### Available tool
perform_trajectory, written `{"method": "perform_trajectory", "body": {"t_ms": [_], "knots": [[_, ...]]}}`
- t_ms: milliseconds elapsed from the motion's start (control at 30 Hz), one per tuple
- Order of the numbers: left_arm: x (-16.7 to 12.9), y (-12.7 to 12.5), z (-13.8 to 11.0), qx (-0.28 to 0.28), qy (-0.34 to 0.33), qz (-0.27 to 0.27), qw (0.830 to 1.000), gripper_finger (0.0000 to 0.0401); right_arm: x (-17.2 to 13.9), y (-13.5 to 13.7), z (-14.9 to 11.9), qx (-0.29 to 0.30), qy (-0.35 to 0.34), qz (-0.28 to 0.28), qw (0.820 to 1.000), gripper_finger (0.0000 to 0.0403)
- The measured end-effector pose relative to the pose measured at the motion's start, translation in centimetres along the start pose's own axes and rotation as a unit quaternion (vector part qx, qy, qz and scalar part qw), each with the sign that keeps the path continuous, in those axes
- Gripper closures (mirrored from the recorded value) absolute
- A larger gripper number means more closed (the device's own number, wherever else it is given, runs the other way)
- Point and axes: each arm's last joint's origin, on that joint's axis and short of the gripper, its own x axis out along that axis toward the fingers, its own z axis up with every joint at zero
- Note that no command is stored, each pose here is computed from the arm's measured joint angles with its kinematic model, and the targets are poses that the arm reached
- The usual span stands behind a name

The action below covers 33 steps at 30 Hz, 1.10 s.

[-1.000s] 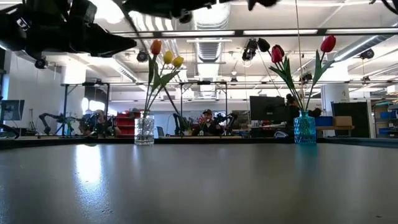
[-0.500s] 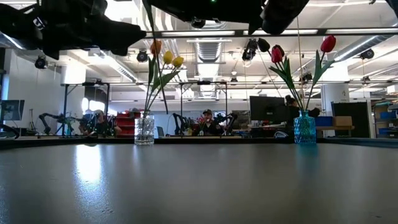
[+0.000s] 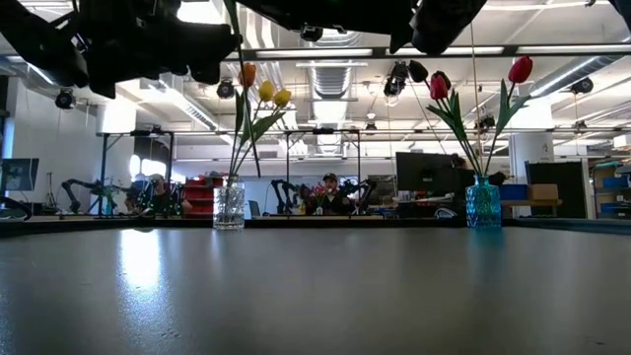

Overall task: Sort flowers into vase by color
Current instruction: Put the orange flower into the transparent vase

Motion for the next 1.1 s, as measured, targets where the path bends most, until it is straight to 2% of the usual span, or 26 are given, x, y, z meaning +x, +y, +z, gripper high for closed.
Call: {"method": "perform_trajectory", "body": {"t_ms": [767,933,1100], "knots": [[1.4,-0.1,0.3,-0.022,-0.019,-0.019,0.999,0.0286,0.0,0.0,0.0,0.0,-0.002,-0.001,1.0,0.039],[1.4,-0.1,0.5,-0.016,-0.027,-0.019,0.999,0.0319,0.0,0.0,-0.1,0.0,0.001,0.0,1.0,0.039],[1.4,-0.1,0.5,-0.011,-0.028,-0.019,0.999,0.0381,0.0,0.0,-0.1,0.014,0.004,-0.004,1.0,0.0389]]}}
